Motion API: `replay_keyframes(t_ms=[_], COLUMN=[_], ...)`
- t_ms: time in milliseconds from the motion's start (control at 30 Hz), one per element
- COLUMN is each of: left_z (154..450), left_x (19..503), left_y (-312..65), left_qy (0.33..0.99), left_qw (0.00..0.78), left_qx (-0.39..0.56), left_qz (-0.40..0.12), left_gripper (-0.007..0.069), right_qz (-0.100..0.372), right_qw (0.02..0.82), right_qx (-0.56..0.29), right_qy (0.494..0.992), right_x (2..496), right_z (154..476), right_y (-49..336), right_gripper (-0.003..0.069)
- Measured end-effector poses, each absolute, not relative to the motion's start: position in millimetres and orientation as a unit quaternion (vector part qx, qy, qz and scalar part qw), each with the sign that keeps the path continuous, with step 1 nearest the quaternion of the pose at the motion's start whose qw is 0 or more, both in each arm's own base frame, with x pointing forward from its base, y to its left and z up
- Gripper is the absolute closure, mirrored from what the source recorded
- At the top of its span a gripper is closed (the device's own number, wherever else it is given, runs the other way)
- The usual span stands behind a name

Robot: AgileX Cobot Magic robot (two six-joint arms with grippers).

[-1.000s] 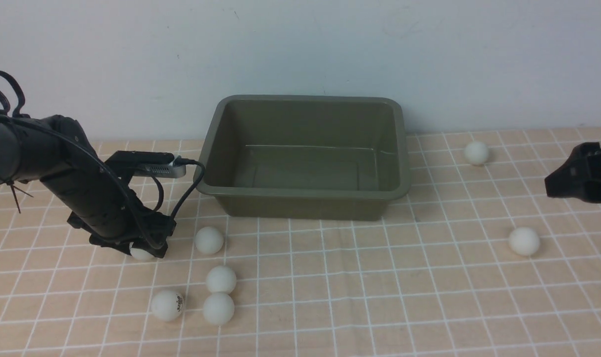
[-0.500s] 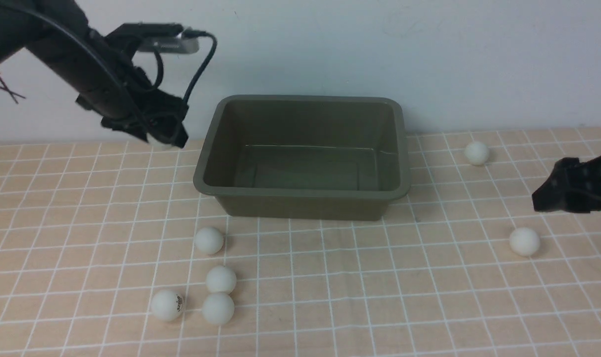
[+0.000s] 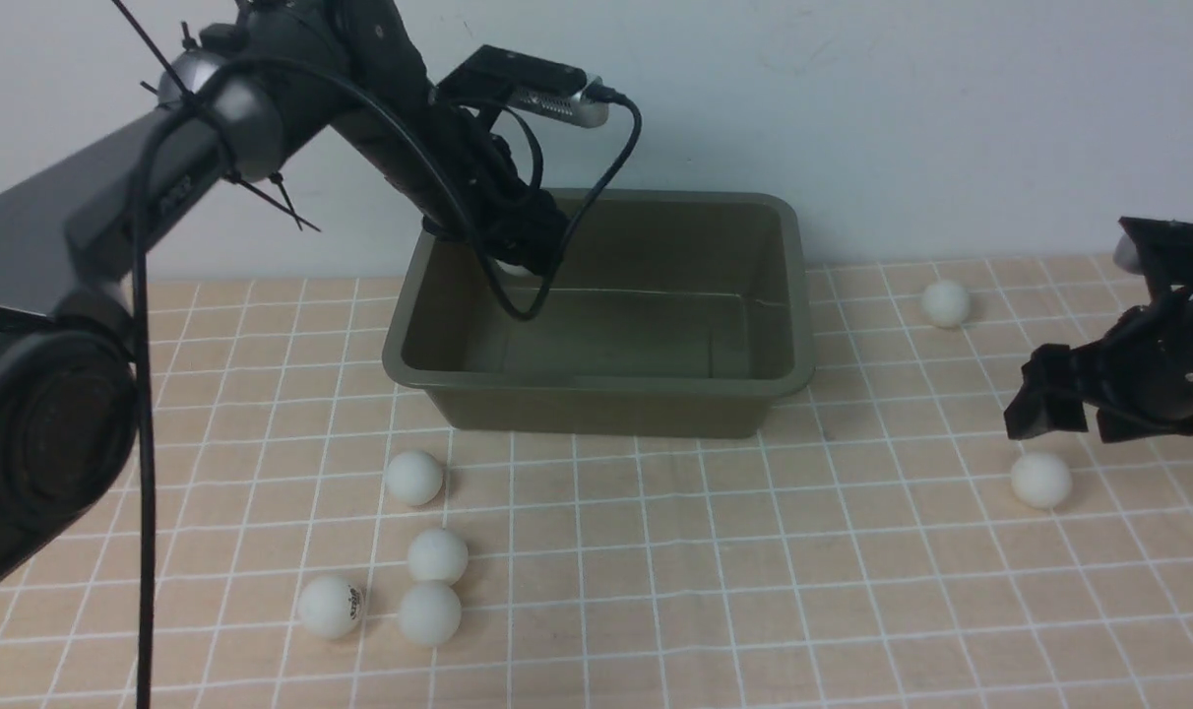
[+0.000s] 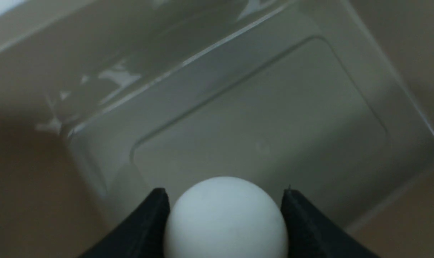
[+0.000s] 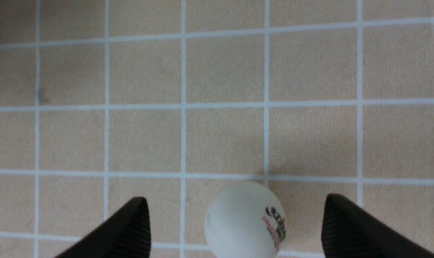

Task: Put the table tennis balls into the box on the light coffee tablecloth.
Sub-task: 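Drop the ball into the bin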

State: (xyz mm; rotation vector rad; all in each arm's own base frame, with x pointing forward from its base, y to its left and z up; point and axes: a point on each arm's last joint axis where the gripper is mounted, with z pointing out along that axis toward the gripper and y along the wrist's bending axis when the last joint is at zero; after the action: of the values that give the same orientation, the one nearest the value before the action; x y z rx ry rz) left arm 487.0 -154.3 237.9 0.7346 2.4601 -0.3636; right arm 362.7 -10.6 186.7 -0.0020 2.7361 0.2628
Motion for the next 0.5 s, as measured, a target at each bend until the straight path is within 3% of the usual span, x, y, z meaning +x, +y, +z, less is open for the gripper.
replay_keyframes(t_ms=[200, 500], left_z=[222, 233], left_x=[493, 495], left_y=[-157, -155], left_qy=[0.915, 0.911], left_qw=[0.268, 0.284], left_qx=[0.272, 0.273], left_qz=[-0.133, -0.121], left_gripper=[0.0235, 0.0200], right_qz=[0.096, 0.098], right_qw=[0.177, 0.145], right_qx=[-0.002, 0.006], right_qy=[0.979, 0.985], right_x=[372, 373], right_z=[175, 159], right_y=[-11, -11], right_gripper=[0.0080, 0.0088])
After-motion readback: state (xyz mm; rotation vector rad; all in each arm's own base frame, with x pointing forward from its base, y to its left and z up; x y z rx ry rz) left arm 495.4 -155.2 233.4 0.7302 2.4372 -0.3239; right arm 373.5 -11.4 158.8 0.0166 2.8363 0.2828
